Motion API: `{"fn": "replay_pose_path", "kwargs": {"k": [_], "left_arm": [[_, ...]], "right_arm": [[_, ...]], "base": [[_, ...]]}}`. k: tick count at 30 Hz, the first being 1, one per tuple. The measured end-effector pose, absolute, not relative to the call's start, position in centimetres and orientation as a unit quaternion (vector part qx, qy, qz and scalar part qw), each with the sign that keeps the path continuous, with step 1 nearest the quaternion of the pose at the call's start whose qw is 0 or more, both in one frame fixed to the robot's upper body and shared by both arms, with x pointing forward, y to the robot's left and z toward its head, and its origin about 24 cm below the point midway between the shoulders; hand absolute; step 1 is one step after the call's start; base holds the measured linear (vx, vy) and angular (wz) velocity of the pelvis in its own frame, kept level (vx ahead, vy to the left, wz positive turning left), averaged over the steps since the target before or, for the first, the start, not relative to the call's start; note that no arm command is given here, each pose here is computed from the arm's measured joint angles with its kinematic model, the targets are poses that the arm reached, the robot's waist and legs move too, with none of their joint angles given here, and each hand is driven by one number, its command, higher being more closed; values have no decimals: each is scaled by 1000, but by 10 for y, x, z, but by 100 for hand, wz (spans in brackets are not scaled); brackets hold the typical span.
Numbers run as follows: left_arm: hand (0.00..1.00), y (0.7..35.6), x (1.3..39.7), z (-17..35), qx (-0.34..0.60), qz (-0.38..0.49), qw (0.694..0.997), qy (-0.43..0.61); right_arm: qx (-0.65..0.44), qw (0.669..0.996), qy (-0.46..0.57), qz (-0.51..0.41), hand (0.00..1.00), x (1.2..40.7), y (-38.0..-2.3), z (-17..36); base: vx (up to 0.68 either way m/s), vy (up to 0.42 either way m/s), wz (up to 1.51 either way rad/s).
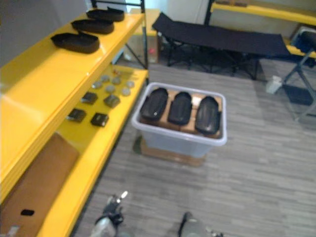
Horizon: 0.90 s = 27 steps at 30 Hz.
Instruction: Walk over and take plastic housings, then place them on the shelf
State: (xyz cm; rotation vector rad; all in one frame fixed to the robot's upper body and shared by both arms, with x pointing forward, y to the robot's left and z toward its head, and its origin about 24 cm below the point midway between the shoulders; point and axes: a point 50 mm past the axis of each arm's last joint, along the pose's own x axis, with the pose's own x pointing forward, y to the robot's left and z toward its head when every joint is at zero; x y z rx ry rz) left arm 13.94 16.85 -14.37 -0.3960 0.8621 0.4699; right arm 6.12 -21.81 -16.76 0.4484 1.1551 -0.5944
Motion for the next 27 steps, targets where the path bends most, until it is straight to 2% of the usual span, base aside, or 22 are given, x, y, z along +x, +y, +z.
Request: {"fn": "replay_pose_path", "kwargs": {"k": [2,5,9,13,24,27], "left_arm": [[0,176,133,-146,-188,242,858,413],[0,189,104,-155,-183,277,833,442],[0,189,106,-154,-185,273,838,435],[0,200,121,-148,-177,248,860,410],[0,199,162,-127,-118,177,913,349],[0,205,173,-122,-97,178,918,341]], "right_arm": [[186,777,536,-272,0,61,-224,-167],[159,792,532,-255,0,64,-230,-165],[162,817,497,-243,0,92,-230,-159],[178,841,470,-203,0,116,-209,-156],[162,867,447,-150,0,145,-199,-148],[153,879,433,-132,0,157,-192,-144]], "base": [[184,-147,7],[276,-23,-15],[261,83,-14],[214,112,-6],[87,37,19],[10,130,37]]}}
